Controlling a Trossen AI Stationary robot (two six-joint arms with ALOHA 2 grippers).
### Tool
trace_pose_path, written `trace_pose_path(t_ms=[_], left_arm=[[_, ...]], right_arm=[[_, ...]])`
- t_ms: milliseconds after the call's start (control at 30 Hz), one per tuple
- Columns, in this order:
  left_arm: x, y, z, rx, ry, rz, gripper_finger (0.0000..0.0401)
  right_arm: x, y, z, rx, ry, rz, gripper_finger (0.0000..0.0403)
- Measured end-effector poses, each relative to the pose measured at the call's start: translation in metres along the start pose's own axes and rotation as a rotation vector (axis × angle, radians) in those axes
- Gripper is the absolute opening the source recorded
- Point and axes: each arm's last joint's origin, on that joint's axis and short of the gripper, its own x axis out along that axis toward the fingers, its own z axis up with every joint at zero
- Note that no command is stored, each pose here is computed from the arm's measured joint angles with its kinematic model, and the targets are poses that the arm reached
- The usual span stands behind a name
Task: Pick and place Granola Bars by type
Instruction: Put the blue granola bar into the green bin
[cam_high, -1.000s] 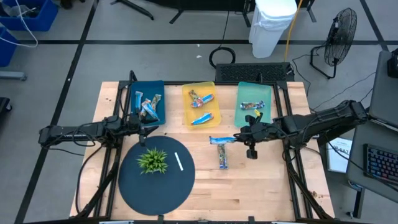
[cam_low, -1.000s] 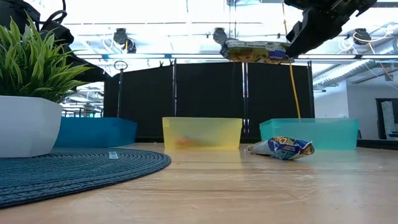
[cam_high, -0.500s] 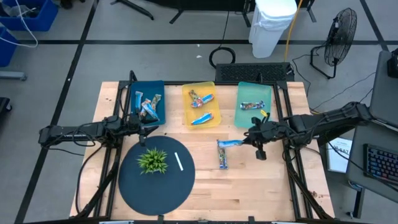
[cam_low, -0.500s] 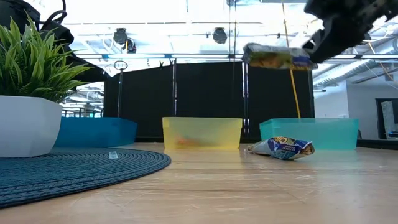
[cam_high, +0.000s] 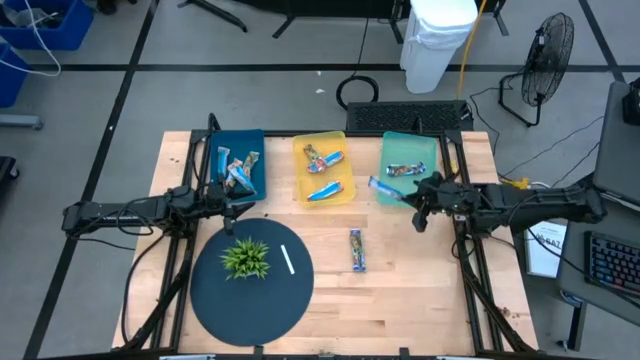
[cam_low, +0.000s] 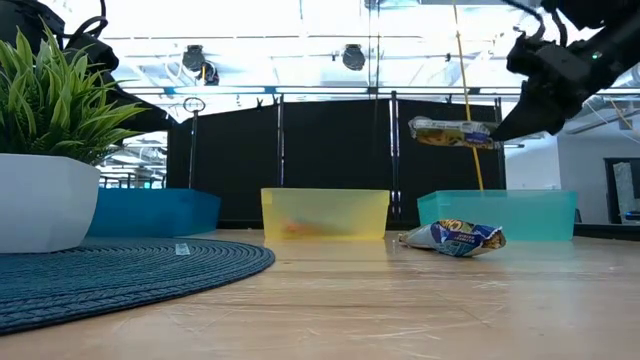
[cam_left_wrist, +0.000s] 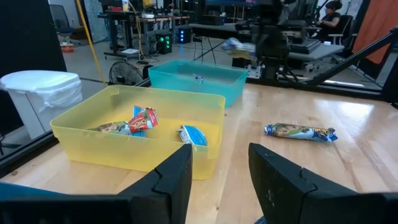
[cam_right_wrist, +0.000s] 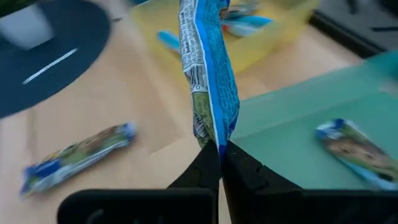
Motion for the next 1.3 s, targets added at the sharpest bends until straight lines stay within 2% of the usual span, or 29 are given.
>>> trace_pose_path(t_ms=[267, 433, 867, 967, 1167, 1300], left_arm=[[0.0, 0.0, 0.0, 0.0, 0.0, 0.0, 0.0161], [0.0, 0.0, 0.0, 0.0, 0.0, 0.0, 0.0161], [0.0, 0.0, 0.0, 0.0, 0.0, 0.0, 0.0161], [0.0, 0.0, 0.0, 0.0, 0.0, 0.0, 0.0161], [0.0, 0.0, 0.0, 0.0, 0.0, 0.0, 0.0161], [0.0, 0.0, 0.0, 0.0, 0.0, 0.0, 0.0161]], right_arm=[[0.003, -0.019, 0.003, 0.088, -0.042, -0.201, 0.0002], [0.004, -0.031, 0.005, 0.128, -0.036, -0.284, 0.0002], [0.012, -0.062, -0.001, 0.178, 0.101, -0.503, 0.0002], [0.015, -0.063, -0.001, 0.181, 0.123, -0.46, 0.0002], [0.02, -0.058, -0.001, 0.206, 0.169, -0.252, 0.0002], [0.02, -0.055, -0.003, 0.248, 0.195, -0.172, 0.0002]])
